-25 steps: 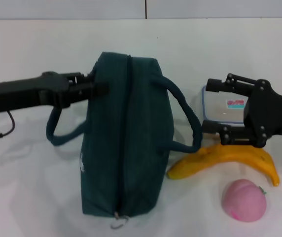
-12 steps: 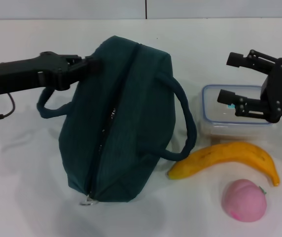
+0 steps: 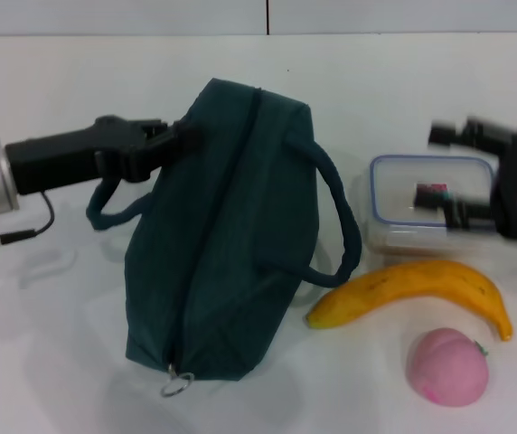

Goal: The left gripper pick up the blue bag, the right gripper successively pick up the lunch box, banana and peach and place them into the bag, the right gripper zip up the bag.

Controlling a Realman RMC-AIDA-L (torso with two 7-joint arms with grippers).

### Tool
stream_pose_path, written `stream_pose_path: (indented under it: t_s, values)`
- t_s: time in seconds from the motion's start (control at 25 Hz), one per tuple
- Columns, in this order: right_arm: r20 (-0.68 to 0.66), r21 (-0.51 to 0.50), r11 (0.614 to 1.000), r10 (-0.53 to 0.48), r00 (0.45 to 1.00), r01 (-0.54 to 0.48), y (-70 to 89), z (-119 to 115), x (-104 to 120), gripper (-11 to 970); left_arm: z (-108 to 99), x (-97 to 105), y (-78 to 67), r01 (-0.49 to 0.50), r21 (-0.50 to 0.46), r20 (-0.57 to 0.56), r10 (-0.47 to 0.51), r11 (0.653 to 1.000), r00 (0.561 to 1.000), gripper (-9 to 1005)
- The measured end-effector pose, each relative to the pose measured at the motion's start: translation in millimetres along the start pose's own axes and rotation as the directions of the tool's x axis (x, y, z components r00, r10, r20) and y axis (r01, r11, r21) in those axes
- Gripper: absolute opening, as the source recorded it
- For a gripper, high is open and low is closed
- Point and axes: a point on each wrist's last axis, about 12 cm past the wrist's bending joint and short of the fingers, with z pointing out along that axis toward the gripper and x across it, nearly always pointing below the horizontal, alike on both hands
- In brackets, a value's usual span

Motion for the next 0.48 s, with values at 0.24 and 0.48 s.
stream_pose_path:
  t_s: [0.24,0.48]
  values:
    - [-0.157,-0.158,0.987,0.019,0.987,-0.044,20.6,-36.3,10.8,749,-4.3,9.2,0.7,-0.010,-0.009,0.003,0.010,1.000,1.000,53]
    - [-0.235,-0.081,0.990,0.089,0.968,-0.111,32.9,-65.8,30.8,745,-2.1,14.7,0.2,-0.002,-0.003,0.009,0.002,1.000,1.000,52]
